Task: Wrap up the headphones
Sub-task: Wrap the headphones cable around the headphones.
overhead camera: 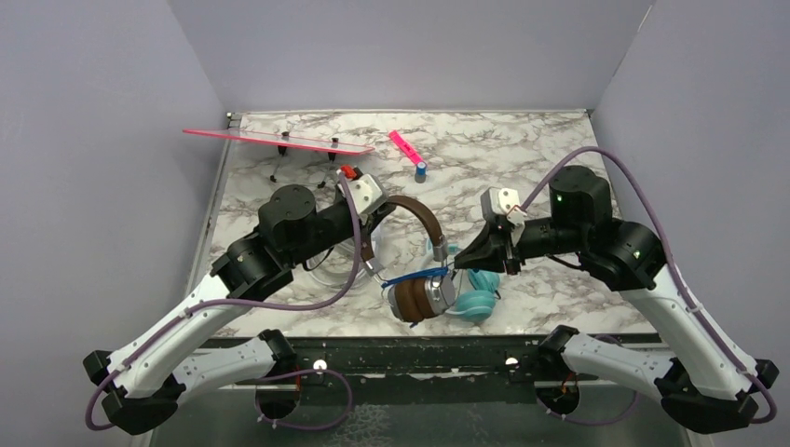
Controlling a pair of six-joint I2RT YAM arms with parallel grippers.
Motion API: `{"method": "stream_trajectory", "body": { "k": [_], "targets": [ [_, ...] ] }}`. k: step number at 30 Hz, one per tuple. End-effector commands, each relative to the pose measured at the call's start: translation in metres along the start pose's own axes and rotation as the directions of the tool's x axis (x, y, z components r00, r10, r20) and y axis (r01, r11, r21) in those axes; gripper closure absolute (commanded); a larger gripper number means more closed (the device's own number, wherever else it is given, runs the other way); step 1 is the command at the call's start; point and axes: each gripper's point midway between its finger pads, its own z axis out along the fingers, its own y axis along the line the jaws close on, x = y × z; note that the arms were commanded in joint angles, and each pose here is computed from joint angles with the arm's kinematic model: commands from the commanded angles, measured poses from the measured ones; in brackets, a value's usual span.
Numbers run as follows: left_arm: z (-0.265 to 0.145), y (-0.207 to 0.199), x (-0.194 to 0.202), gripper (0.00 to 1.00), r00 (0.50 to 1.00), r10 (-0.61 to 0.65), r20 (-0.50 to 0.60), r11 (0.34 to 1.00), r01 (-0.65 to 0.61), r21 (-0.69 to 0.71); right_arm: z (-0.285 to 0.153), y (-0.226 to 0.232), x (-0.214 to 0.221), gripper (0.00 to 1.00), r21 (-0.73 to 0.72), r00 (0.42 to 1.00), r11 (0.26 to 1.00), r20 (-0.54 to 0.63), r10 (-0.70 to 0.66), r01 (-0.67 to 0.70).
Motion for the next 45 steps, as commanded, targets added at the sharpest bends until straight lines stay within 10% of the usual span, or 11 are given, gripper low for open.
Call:
{"method": "stream_trajectory", "body": {
  "k": [1,32,45],
  "targets": [
    [-0.013,-0.011,-0.043,1.0,0.979,-0.168,0.116,0.985,0.162,0.057,-0.002,-0.001,-0.022,0.9,0.038,0.988,0.997,0.136,-0.072,0.068],
    [0.012,0.014,-0.028,1.0,0.784,-0.589,0.194,0.78,0.615,-0.114,-0.037,-0.054,-0.022,0.59,0.449,0.947,0.856,0.294,0.127,-0.255],
    [0.011,0.051,-0.007,1.0,0.776,-0.565,0.28,0.711,0.63,-0.313,-0.092,-0.112,0.015,0.27,0.784,0.886,0.428,0.331,0.325,-0.45]
  ]
}}
